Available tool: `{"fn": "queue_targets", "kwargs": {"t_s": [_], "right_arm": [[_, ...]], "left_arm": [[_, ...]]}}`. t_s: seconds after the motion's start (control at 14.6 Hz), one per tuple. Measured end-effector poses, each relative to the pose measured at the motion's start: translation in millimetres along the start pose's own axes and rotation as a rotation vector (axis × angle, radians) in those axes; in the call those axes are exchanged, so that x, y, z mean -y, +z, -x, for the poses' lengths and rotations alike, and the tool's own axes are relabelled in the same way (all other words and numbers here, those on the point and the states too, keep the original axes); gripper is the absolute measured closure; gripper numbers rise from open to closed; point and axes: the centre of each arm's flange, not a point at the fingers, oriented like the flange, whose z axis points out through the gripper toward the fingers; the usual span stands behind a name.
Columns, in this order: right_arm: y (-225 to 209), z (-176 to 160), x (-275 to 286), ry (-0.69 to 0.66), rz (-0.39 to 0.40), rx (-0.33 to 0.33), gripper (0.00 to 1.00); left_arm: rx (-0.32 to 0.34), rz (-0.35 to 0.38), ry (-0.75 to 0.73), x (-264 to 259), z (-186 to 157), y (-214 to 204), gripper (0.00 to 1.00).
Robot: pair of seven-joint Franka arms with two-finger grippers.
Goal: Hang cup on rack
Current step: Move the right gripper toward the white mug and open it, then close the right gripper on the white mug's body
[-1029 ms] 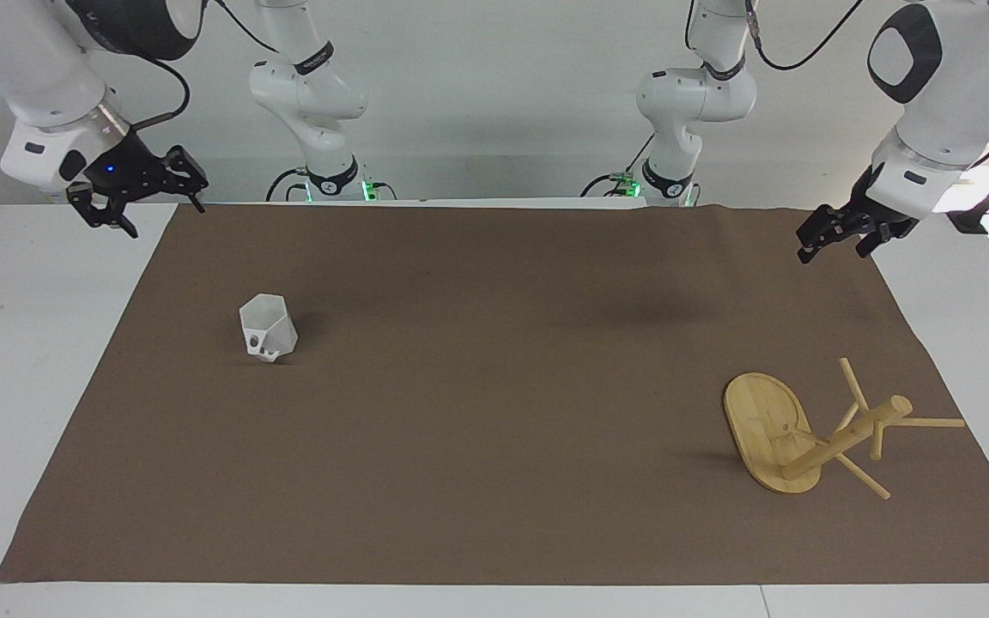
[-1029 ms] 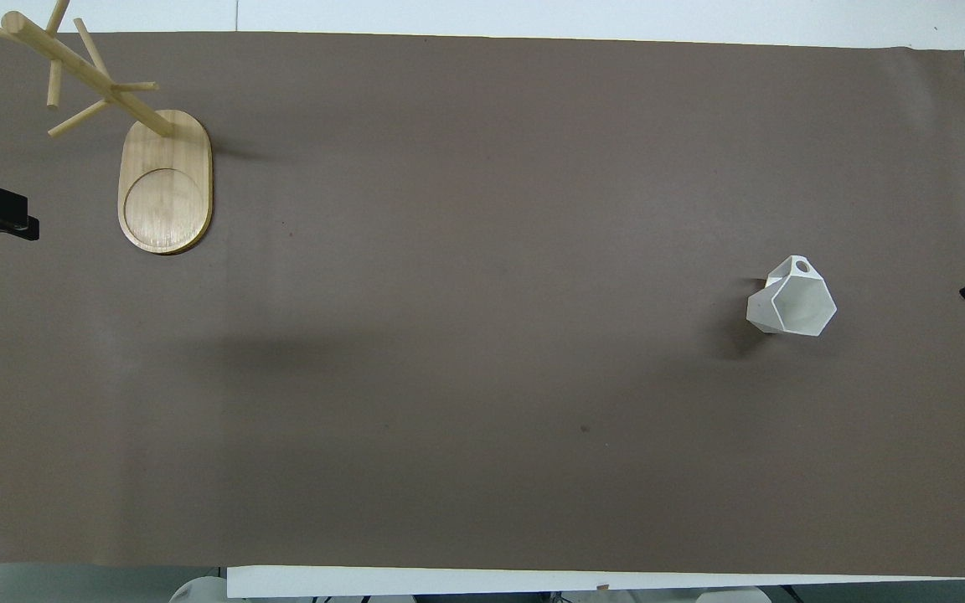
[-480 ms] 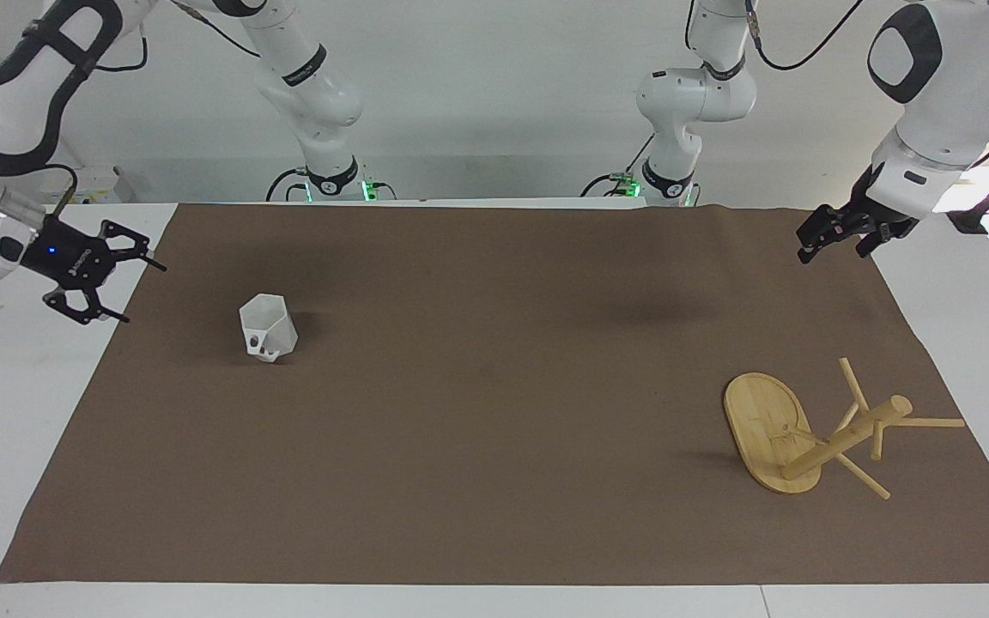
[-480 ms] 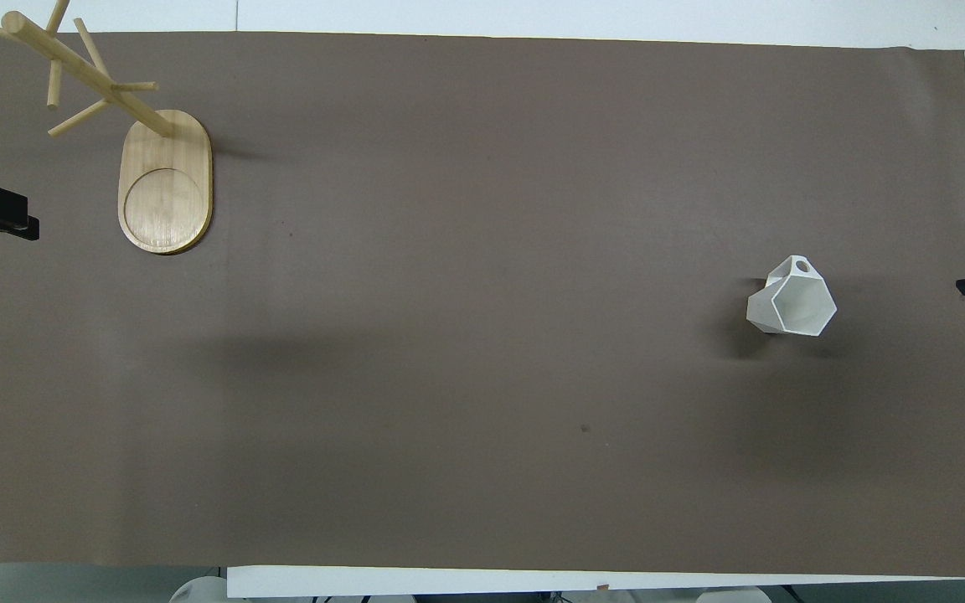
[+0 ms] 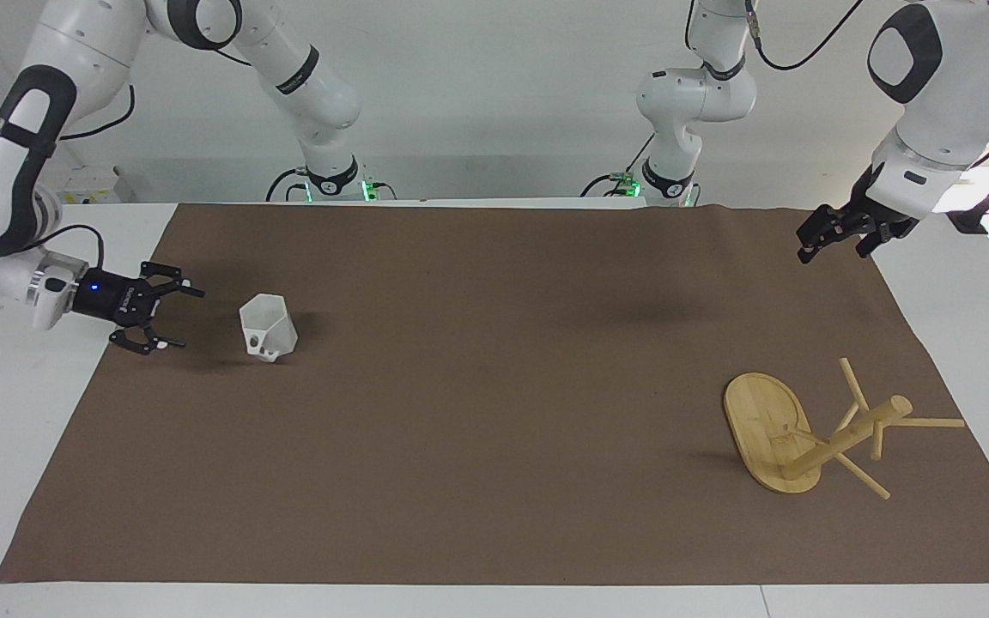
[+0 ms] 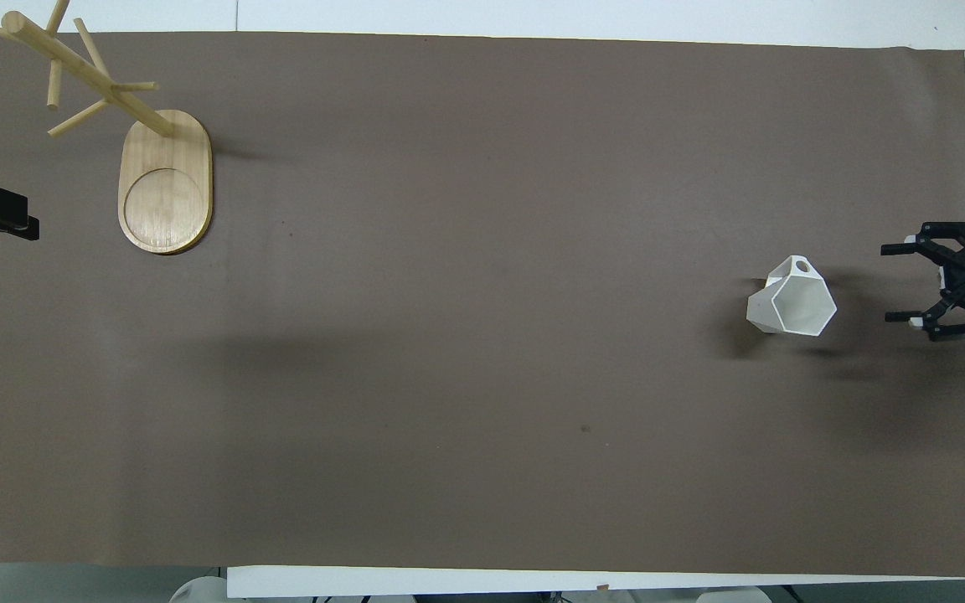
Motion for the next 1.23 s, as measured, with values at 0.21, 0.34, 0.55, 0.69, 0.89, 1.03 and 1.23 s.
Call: {"fn": "queue_targets", "kwargs": {"t_s": [0.21,0.34,0.55,0.69,0.89,1.03,1.23], "right_arm": [[30.5,34.8,3.8,-0.134,-0.003,-0.093,0.00],[47.3,49.3,2.9,-0.153,-0.003,-0.137,0.00],[60.6,61.1,2.5,-0.189,-0.014,-0.160,0.00],[65.8,60.5,2.7,-0.196,-0.024,-0.166,0.00],[71.2,59.1,3.4,-0.196,-0.035,-0.176,0.00],[74.8,59.6,4.9,-0.192,-0.041,-0.181,0.00],[82.1,56.3,5.4,-0.195,-0.058,-0.196,0.00]], "left_arm": [[0.000,0.000,0.000,0.0,0.0,0.0,0.00],[0.000,0.000,0.000,0.0,0.0,0.0,0.00],[0.000,0.000,0.000,0.0,0.0,0.0,0.00],[0.000,0.000,0.000,0.0,0.0,0.0,0.00],[0.000,0.000,0.000,0.0,0.0,0.0,0.00],[0.000,0.000,0.000,0.0,0.0,0.0,0.00],[0.000,0.000,0.000,0.0,0.0,0.0,0.00]]}}
